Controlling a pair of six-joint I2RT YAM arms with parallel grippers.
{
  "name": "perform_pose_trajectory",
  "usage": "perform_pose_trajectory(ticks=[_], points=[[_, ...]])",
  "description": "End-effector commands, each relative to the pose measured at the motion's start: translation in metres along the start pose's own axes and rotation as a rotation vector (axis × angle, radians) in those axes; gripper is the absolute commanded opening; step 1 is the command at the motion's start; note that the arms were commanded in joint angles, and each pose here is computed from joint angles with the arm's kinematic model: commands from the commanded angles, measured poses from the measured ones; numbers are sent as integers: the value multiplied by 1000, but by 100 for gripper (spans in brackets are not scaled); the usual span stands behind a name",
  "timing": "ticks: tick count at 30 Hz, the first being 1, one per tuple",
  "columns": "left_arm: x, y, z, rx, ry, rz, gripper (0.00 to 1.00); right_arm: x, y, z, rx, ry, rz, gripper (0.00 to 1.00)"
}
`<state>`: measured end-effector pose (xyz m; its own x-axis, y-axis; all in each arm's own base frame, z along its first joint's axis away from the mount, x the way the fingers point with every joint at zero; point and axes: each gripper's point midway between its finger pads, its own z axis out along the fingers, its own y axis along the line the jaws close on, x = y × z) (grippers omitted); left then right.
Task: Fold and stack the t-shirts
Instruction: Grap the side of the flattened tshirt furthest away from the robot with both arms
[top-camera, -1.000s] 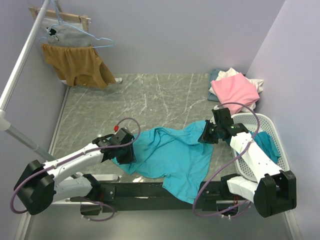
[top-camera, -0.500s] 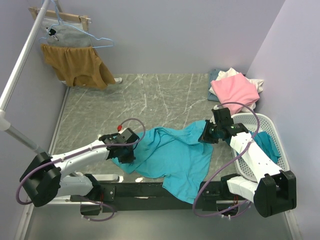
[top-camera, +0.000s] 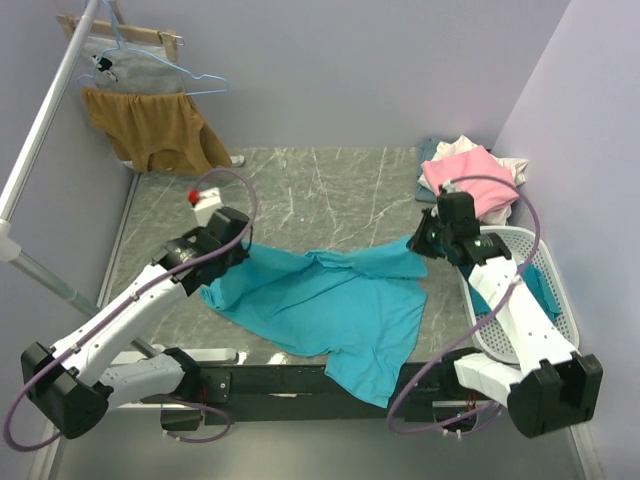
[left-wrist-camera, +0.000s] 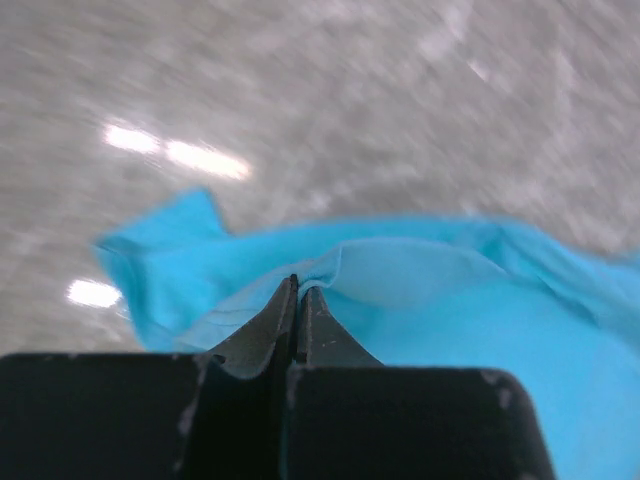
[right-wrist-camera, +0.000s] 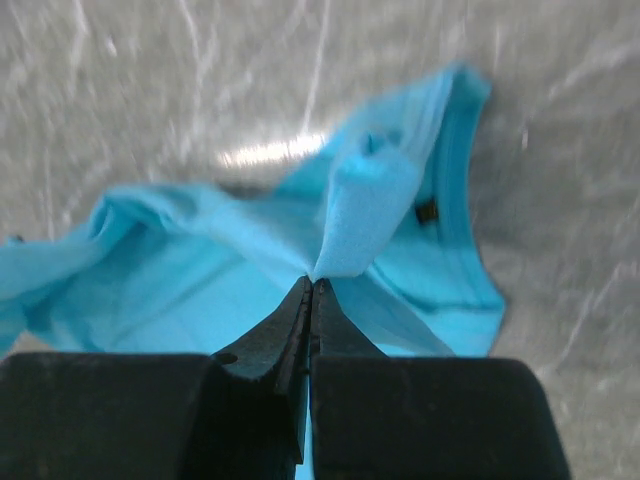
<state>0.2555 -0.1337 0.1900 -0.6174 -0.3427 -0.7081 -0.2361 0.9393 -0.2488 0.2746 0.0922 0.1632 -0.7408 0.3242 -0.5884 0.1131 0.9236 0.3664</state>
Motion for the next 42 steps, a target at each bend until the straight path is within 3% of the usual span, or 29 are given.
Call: perform_pose_trajectory(ticks=[1,7,12,20,24,30,32,35,42], points=[[-55,36,18,-146,-172,35,1,-71,9,5,38,-182,-14,0],[-115,51,54,-215,-298,-10,1,-124,7,42,95,-232,27,0],[-166,38,88,-212,-391,3,1,-142,-2,96,87,-152,81,0],[-203,24,186,-212,-380,109,1,-179,-4,173,-5,-46,157,0],[-190,20,247,-197,-288,186,1,-210,6,189,-54,-55,161,0],[-177,30,275,-238,-239,217,1,-202,13,210,-120,70,181,0],[-169,33,276,-228,-231,210,1,-193,11,209,-116,95,183,4],[-164,32,278,-200,-221,199,1,-180,3,214,-106,111,180,20],[-156,27,287,-170,-187,207,1,-150,-23,239,-26,182,148,37]])
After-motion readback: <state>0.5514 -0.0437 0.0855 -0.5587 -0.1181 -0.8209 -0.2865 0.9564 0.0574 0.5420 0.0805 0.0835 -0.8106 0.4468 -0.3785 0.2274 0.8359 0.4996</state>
